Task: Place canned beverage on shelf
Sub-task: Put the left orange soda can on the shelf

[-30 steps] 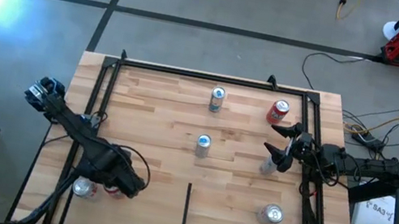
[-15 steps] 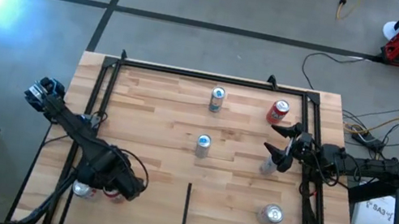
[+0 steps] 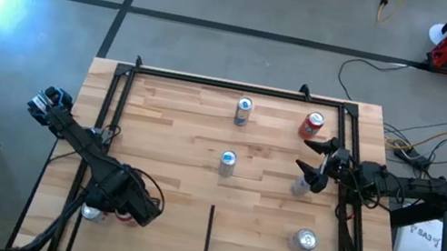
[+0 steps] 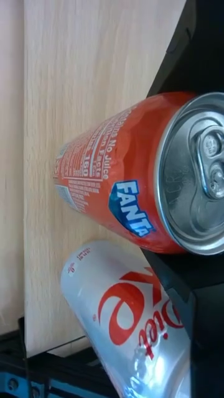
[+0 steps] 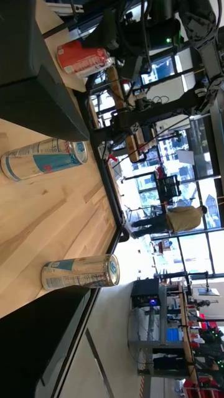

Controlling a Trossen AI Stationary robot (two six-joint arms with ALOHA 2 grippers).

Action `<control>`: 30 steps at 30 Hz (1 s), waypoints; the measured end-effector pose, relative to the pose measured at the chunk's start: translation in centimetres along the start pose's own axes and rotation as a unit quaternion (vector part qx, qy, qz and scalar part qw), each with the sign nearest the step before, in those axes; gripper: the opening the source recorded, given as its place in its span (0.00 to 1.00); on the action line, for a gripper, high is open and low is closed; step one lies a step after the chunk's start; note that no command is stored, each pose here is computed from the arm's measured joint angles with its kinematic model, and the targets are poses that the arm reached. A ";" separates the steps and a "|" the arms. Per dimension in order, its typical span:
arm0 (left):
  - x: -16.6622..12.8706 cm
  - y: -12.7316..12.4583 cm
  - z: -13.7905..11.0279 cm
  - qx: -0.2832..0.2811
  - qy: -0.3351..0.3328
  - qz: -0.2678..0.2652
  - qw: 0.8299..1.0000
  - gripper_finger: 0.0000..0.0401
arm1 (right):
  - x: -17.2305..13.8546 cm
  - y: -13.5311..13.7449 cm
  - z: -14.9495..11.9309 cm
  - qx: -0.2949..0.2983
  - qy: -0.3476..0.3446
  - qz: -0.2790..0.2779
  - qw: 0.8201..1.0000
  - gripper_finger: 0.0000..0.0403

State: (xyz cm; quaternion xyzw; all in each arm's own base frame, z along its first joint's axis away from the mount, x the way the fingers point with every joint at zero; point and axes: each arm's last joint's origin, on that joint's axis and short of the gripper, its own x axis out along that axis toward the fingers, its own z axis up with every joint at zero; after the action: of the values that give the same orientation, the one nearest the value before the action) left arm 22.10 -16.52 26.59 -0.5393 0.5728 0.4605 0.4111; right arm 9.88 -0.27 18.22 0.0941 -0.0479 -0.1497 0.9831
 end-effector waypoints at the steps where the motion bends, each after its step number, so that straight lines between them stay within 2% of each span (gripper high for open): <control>1: 0.0 0.0 0.0 0.000 0.000 0.000 1.000 0.75 | 0.0 0.0 0.0 0.000 0.000 0.000 1.000 0.95; 20: 0.1 0.2 -0.2 -0.021 0.003 0.005 1.000 0.81 | 0.0 0.0 0.0 0.001 0.000 0.000 1.000 0.95; 30: 0.0 0.3 -0.3 -0.032 0.012 0.014 0.999 0.90 | 0.0 0.0 0.0 0.001 0.000 0.000 1.000 0.95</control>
State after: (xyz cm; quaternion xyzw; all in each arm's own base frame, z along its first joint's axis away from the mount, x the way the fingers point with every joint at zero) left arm 21.76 -16.78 26.67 -0.5495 0.5699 0.4782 0.3804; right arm 9.88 -0.27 18.22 0.0947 -0.0480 -0.1497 0.9830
